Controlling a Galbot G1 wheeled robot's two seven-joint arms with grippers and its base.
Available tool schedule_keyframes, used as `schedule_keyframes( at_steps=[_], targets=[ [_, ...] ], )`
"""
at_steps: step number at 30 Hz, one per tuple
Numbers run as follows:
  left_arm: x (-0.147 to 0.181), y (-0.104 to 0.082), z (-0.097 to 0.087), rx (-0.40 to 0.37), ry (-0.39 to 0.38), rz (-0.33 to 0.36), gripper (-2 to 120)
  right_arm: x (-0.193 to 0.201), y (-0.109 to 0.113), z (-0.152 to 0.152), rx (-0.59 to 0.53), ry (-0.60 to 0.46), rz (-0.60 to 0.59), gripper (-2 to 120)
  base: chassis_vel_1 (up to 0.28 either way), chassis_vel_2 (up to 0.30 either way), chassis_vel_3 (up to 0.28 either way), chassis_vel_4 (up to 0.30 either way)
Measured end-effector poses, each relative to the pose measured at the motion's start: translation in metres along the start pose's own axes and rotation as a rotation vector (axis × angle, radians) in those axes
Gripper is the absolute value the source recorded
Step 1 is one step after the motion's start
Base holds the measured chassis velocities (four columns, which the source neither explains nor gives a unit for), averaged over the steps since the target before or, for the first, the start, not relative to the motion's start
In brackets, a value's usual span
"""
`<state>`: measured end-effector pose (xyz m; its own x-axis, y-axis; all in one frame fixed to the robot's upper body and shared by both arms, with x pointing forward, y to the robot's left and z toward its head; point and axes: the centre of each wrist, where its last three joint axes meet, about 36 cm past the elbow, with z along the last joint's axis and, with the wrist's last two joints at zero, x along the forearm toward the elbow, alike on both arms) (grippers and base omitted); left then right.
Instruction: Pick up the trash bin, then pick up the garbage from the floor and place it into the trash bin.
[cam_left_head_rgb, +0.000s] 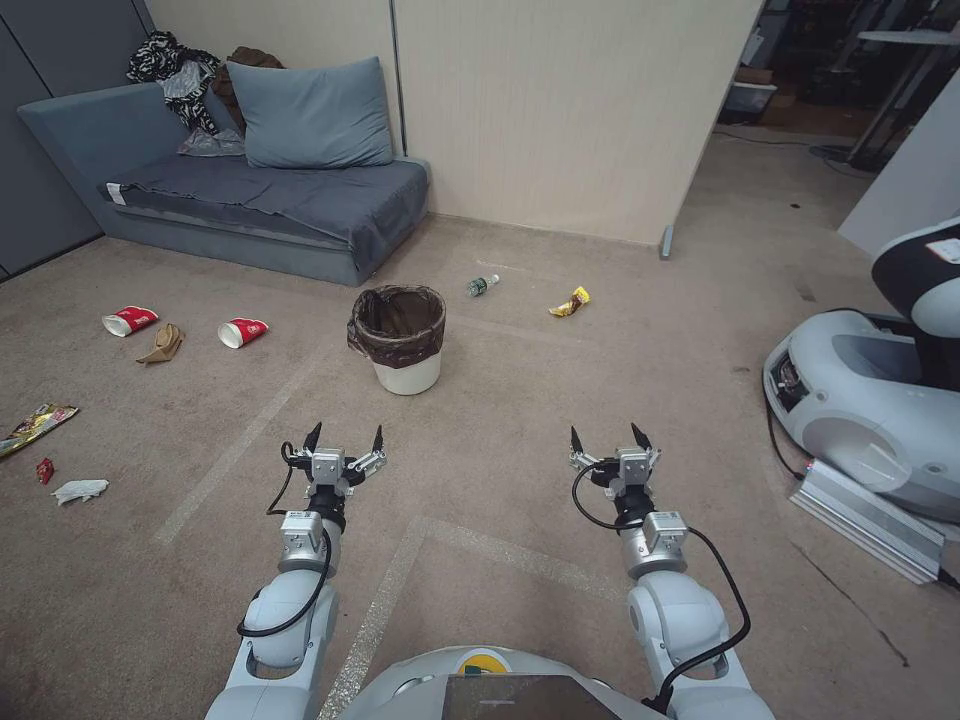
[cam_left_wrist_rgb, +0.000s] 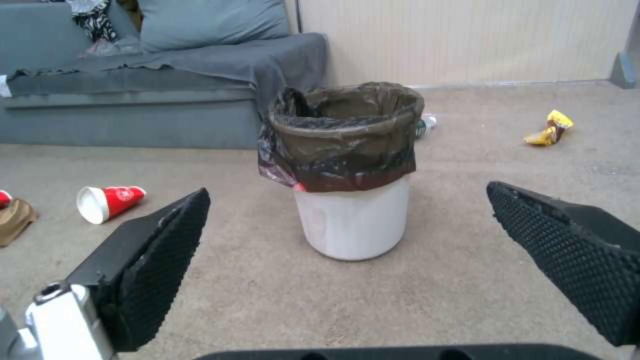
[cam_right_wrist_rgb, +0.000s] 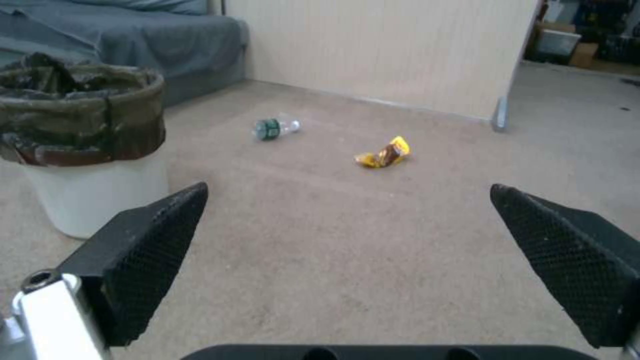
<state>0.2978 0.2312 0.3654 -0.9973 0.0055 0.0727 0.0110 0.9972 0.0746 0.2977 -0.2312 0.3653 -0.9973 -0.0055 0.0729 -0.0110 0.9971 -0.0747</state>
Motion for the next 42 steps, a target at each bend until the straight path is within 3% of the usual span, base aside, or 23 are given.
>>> schedule_keyframes(
  at_steps=[22, 24, 25, 27, 29, 32, 42],
  targets=[
    [0.000, 0.000, -0.001, -0.002, 0.004, -0.003, 100, 0.004, 0.000, -0.004, -0.006, -0.009, 0.022, 100, 0.000, 0.000, 0.000, 0.000],
    [0.000, 0.001, -0.003, -0.006, 0.012, -0.010, 100, 0.021, -0.001, -0.027, -0.028, -0.067, 0.131, 100, -0.006, -0.005, -0.053, 0.006],
    [0.000, 0.001, -0.003, -0.006, 0.012, -0.010, 100, 0.021, -0.001, -0.027, -0.028, -0.067, 0.131, 100, 0.006, -0.017, -0.053, 0.006],
    [-0.002, 0.004, -0.020, -0.033, 0.049, -0.048, 100, 0.029, -0.002, -0.036, -0.034, -0.088, 0.184, 100, 0.000, 0.000, 0.000, 0.000],
    [-0.002, 0.005, -0.028, -0.046, 0.066, -0.066, 100, 0.030, -0.002, -0.037, -0.034, -0.090, 0.187, 100, 0.000, 0.000, 0.000, 0.000],
    [-0.002, 0.008, -0.055, -0.099, 0.129, -0.132, 100, 0.030, -0.002, -0.037, -0.034, -0.092, 0.189, 100, 0.000, 0.000, 0.000, 0.000],
    [0.003, 0.004, -0.050, -0.078, 0.144, -0.109, 100, 0.023, -0.004, -0.017, -0.027, -0.167, 0.157, 100, 0.000, 0.000, 0.000, 0.000]
  ],
)
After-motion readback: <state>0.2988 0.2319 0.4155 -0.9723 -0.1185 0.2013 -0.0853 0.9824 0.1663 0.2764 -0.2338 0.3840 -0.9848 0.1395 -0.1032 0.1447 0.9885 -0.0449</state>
